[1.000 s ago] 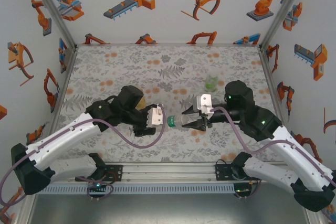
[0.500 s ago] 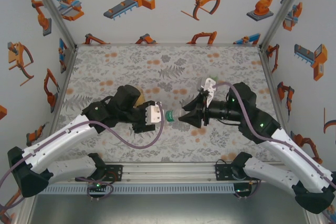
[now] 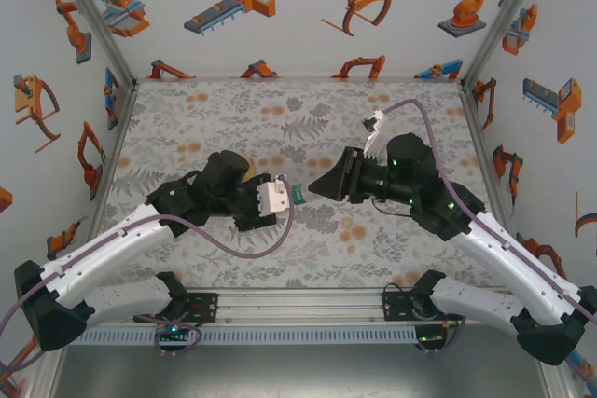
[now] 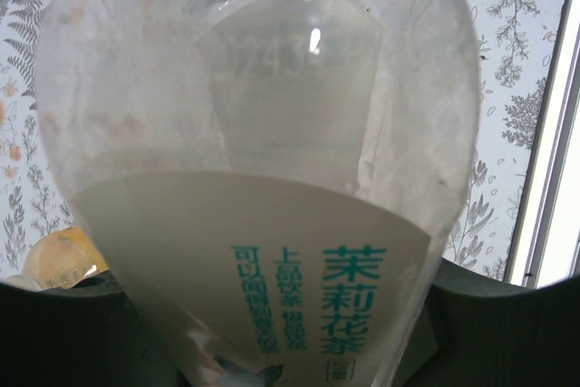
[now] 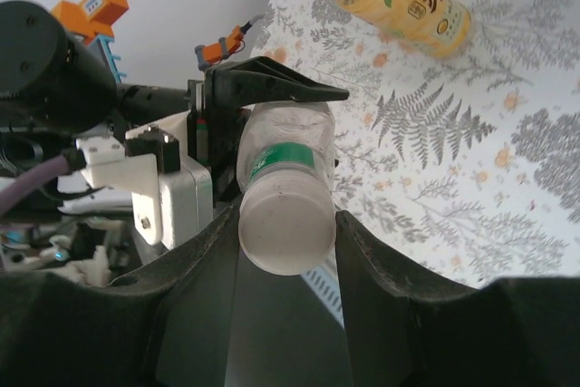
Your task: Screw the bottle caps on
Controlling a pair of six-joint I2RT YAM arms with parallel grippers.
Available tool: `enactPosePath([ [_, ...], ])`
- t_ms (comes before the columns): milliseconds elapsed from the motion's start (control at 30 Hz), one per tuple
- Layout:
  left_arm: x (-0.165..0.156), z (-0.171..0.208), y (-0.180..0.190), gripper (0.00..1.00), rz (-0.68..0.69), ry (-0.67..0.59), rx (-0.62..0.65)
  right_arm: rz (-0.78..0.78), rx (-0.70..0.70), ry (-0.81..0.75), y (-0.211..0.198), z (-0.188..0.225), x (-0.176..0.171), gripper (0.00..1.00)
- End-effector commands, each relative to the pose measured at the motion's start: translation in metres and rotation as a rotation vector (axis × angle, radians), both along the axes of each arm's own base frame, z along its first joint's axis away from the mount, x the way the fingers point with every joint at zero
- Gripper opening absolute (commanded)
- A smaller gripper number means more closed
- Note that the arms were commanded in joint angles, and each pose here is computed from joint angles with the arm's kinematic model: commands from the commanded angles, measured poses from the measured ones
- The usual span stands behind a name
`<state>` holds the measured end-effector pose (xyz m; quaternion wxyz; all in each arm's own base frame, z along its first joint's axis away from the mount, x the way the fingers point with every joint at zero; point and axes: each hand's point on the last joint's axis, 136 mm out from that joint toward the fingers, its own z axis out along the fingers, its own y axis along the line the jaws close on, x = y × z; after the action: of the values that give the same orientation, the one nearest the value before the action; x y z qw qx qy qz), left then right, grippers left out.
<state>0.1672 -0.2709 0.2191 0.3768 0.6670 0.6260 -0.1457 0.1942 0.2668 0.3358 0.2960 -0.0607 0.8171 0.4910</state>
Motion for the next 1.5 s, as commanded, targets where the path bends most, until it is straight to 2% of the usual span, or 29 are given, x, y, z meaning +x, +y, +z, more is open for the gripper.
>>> enactPosePath([
  [0,-0.010,0.012,-0.014,0.00,-0.077,-0.010,-0.068,-0.032,0.047,0.111,0.007,0.004,0.002,0.24],
  [133,-0.009,0.013,-0.014,0.00,-0.075,-0.015,-0.070,-0.029,0.047,0.098,0.007,0.006,0.003,0.40],
  [400,-0.007,0.008,-0.012,0.00,-0.067,-0.021,-0.048,-0.039,0.029,-0.103,-0.009,0.033,0.001,0.64],
  [533,-0.007,0.007,-0.012,0.00,-0.065,-0.021,-0.045,-0.041,0.010,-0.185,-0.018,0.045,-0.002,0.70],
  [733,-0.009,0.010,-0.013,0.00,-0.076,-0.018,-0.053,-0.043,-0.049,-0.301,-0.029,0.056,-0.003,0.70],
  [867,-0.011,0.010,-0.013,0.00,-0.086,-0.013,-0.057,-0.003,-0.071,-0.483,-0.031,0.065,-0.007,0.67],
  [1100,-0.015,0.011,-0.015,0.00,-0.104,0.004,-0.062,0.255,-0.117,-0.928,-0.025,0.074,-0.049,0.67],
  [1233,-0.016,0.011,-0.015,0.00,-0.107,0.003,-0.063,0.409,-0.141,-1.103,-0.020,0.071,-0.071,0.68],
  [1467,-0.020,0.011,-0.015,0.00,-0.122,0.011,-0.067,0.525,-0.145,-1.180,-0.005,0.058,-0.076,0.68],
])
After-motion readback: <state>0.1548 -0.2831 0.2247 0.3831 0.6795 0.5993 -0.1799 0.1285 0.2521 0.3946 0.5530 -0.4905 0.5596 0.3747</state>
